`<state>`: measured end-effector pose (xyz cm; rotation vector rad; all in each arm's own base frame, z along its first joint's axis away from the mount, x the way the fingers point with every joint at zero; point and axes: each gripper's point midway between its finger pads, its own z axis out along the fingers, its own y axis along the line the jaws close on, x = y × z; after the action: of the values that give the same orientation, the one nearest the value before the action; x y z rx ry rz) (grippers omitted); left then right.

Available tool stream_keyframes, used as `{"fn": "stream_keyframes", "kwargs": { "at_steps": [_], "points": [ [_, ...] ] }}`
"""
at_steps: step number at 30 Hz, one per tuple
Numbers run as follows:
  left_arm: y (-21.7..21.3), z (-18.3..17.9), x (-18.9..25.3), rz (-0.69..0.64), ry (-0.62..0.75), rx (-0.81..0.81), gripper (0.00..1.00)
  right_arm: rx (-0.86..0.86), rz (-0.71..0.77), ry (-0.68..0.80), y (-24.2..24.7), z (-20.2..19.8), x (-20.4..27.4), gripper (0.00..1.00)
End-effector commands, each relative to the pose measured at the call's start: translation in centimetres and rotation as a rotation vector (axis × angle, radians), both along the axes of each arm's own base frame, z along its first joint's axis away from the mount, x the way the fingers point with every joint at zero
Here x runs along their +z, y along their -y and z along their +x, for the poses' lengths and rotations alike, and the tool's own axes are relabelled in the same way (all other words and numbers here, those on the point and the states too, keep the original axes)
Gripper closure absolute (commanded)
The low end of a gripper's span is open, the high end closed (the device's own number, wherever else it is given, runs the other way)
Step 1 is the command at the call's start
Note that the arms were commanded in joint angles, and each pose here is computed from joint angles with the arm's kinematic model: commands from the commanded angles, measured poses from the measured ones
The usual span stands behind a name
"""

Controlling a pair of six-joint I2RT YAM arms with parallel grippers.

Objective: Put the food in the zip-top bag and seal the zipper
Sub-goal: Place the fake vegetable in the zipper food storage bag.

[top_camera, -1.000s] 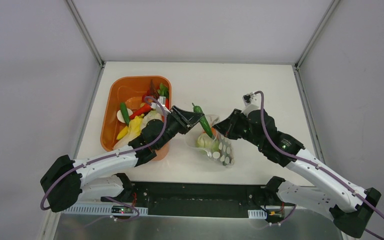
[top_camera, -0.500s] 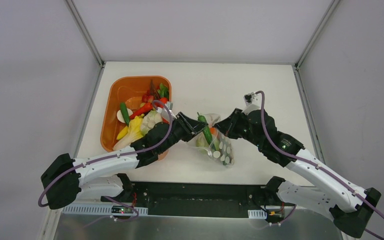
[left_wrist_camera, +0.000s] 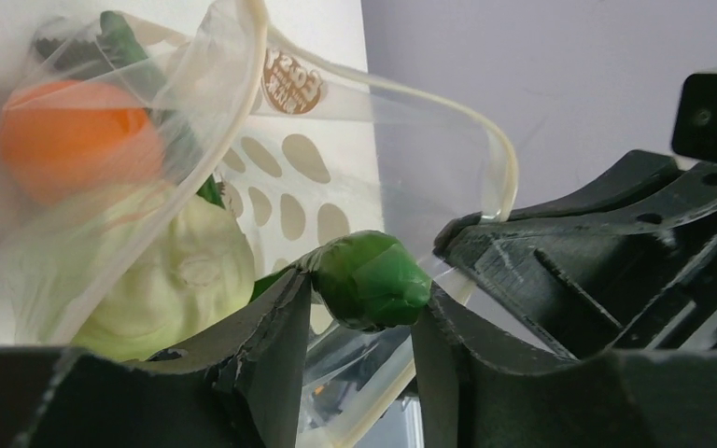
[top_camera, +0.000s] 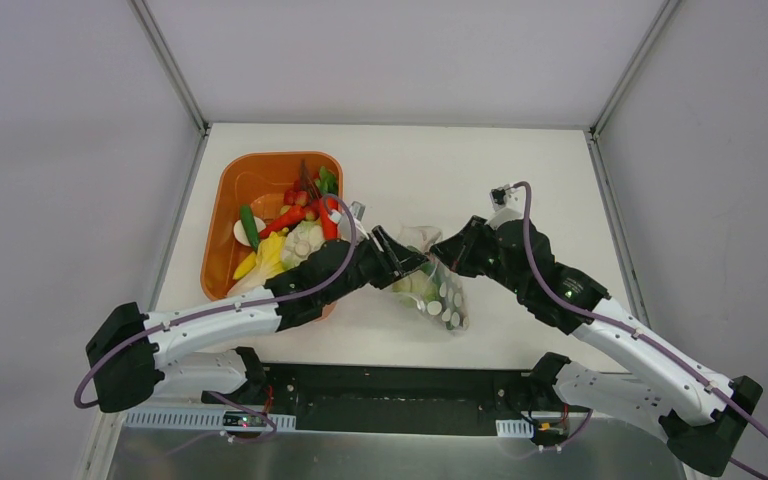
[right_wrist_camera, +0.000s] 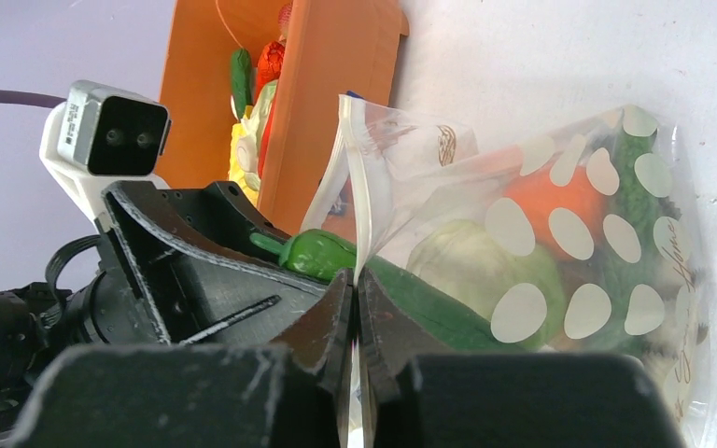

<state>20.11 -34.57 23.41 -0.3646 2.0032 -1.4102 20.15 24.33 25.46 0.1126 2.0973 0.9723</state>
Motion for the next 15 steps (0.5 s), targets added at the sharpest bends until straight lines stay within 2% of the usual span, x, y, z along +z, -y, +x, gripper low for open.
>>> {"fn": "stream_keyframes", "kwargs": {
  "at_steps": [1,5,9,15],
  "points": [
    [0.8,-0.7,0.4,0.047,0.021,-0.061,0.57,-0.019,0.05,0.041,-0.1,0.4,1.6,0.95],
    [1.4,-1.0,0.1,0.093,0.02,-0.101,0.54,-0.016,0.05,0.041,-0.2,0.4,1.6,0.95],
    [1.2,-0.9,0.2,0.155,0.037,-0.108,0.43,-0.02,0.051,0.045,-0.1,0.4,1.7,0.95],
    [-0.1,-0.6,0.4,0.224,0.077,-0.084,0.44,-0.022,0.049,0.047,0.0,0.4,1.8,0.95]
  ]
}}
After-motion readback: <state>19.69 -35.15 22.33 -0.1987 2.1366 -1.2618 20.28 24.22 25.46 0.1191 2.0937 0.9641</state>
